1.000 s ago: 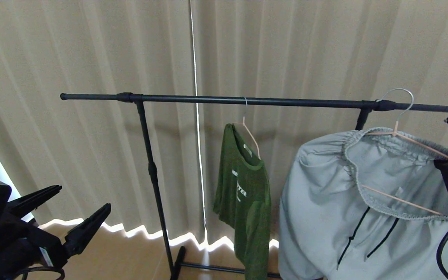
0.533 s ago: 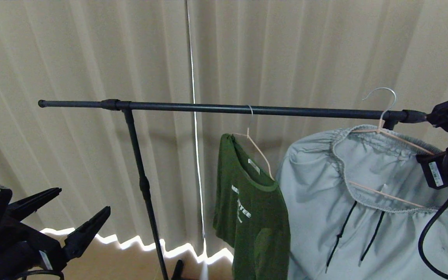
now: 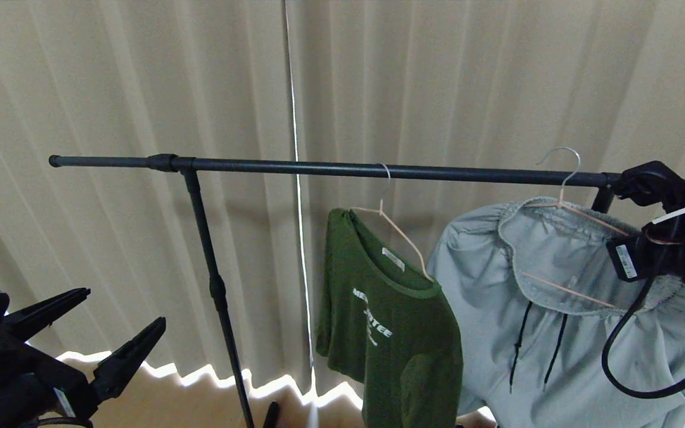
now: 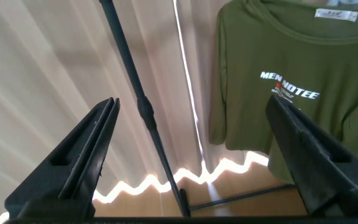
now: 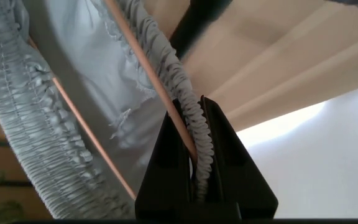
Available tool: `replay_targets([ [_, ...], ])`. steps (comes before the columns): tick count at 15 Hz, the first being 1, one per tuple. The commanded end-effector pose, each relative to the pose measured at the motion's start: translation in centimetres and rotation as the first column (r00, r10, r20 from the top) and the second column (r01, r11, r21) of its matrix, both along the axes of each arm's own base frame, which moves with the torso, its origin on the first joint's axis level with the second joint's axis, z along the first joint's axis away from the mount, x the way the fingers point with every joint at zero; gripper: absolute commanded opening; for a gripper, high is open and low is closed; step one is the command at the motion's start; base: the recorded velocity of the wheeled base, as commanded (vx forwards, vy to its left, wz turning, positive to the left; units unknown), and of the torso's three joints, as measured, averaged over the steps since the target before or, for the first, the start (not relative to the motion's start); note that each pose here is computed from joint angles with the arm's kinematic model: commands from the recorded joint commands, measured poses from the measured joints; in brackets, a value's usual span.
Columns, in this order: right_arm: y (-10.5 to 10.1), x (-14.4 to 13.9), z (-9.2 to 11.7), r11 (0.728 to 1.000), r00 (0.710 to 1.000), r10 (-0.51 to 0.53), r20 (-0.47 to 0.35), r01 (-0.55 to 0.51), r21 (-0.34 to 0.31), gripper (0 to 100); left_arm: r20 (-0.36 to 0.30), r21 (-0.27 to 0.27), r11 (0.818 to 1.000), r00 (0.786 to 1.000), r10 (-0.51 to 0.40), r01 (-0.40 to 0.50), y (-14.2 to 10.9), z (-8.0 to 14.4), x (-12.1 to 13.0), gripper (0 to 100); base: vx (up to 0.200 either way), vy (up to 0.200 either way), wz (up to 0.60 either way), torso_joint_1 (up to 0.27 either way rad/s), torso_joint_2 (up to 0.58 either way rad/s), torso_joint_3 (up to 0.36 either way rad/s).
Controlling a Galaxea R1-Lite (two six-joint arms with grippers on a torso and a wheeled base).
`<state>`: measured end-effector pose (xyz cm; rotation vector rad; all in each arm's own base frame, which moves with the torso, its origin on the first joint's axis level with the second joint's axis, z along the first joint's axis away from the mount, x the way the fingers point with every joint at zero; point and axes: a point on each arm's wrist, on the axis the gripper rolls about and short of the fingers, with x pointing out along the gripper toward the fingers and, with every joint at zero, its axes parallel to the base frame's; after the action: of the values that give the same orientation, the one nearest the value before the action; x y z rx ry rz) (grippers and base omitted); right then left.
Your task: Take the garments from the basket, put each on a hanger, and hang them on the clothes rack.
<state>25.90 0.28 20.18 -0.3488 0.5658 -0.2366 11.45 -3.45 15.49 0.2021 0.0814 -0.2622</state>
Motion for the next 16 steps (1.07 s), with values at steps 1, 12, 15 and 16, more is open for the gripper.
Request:
replay_targets([
  [1, 0.1, 0.9, -1.3, 1.0, 0.999, 0.002, -0.047, -0.002, -0.003, 0, -0.001, 0.001, 1.0, 1.0, 0.0, 0.0, 0.0, 0.0, 0.0, 100, 0.0, 0.0, 0.0, 0.0, 0.0, 0.0],
  [12, 4.2, -1.0, -1.6, 0.986, 0.985, 0.167, -0.052, -0.167, 0.005, 100, -0.007, 0.003, 1.0, 1.0, 0.0, 0.0, 0.1, -0.2, -0.2, 100, 0.0, 0.0, 0.0, 0.0, 0.0, 0.0],
  [15, 4.5, -4.3, -1.8, 0.978, 0.98, 0.197, 0.013, -0.198, 0.074, 100, 0.002, -0.012, 1.0, 1.0, 0.011, -0.011, 0.1, 0.0, -0.1, 100, 0.0, 0.0, 0.0, 0.0, 0.0, 0.0],
  [16, 4.3, -5.6, -1.7, 0.967, 0.972, 0.228, 0.062, -0.233, 0.101, 100, 0.0, -0.013, 1.0, 1.0, 0.018, -0.018, 0.2, -0.1, -0.3, 100, 0.0, 0.0, 0.0, 0.0, 0.0, 0.0],
])
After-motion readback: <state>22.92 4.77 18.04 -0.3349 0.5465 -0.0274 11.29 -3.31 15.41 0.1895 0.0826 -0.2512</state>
